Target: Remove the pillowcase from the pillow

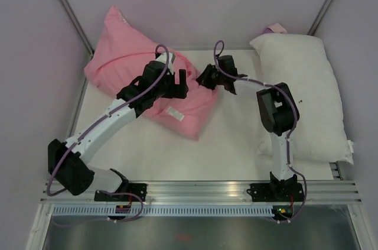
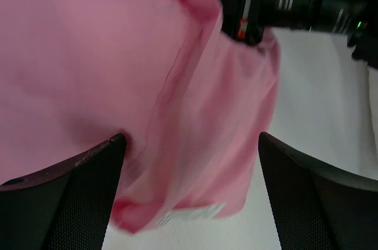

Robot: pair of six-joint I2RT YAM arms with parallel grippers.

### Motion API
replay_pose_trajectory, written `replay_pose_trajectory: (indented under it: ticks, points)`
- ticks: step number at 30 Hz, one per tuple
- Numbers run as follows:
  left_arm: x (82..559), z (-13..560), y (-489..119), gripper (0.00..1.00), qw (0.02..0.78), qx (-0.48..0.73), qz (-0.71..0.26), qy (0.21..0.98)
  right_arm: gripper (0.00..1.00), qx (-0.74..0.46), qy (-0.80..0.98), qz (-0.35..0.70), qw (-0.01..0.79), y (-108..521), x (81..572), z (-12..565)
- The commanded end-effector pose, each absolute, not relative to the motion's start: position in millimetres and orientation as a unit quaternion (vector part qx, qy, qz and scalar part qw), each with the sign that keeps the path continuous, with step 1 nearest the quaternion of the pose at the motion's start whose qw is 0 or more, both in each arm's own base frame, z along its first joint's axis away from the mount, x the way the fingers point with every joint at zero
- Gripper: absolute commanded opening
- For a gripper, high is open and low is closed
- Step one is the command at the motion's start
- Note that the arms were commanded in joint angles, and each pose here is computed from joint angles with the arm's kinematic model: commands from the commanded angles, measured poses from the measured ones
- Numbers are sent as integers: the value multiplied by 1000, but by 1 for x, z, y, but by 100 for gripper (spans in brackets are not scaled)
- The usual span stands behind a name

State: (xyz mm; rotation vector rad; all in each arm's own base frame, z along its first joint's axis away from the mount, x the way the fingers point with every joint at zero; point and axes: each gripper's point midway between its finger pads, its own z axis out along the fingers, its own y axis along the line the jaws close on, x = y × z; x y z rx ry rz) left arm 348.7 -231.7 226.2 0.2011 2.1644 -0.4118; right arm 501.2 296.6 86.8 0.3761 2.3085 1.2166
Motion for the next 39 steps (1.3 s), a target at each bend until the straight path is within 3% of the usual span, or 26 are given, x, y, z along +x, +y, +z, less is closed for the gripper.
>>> replay_pose_trajectory:
  ticks: [1, 3, 4, 7, 10, 16, 23, 29, 35, 39]
  points:
    - [328, 262, -210, 96, 479, 52, -165, 861, 24, 93, 900, 356, 235, 276, 439, 67]
    - [317, 261, -201, 96, 477, 46, -161, 863, 35, 73, 918, 301, 248, 250, 430, 65]
    - [308, 269, -194, 96, 483, 42, -164, 859, 48, 74, 923, 266, 270, 233, 431, 71]
    - [291, 276, -181, 96, 493, 29, -170, 853, 64, 72, 939, 203, 269, 192, 418, 69]
    - [280, 272, -171, 96, 488, 24, -164, 857, 75, 88, 941, 131, 300, 148, 407, 86]
    - [264, 247, -140, 98, 467, -14, -109, 877, 86, 50, 924, 170, 339, 169, 358, 137]
    - [257, 224, -126, 98, 462, -39, -88, 882, 88, 27, 888, 299, 349, 255, 316, 185]
    - [235, 263, -139, 95, 507, -33, -202, 837, 88, -1, 874, 383, 299, 315, 286, 177]
    - [218, 260, -129, 96, 485, -62, -206, 848, 89, -38, 890, 351, 288, 321, 288, 146]
    - [218, 240, -128, 96, 454, -107, -197, 862, 89, -13, 903, 227, 364, 278, 333, 164]
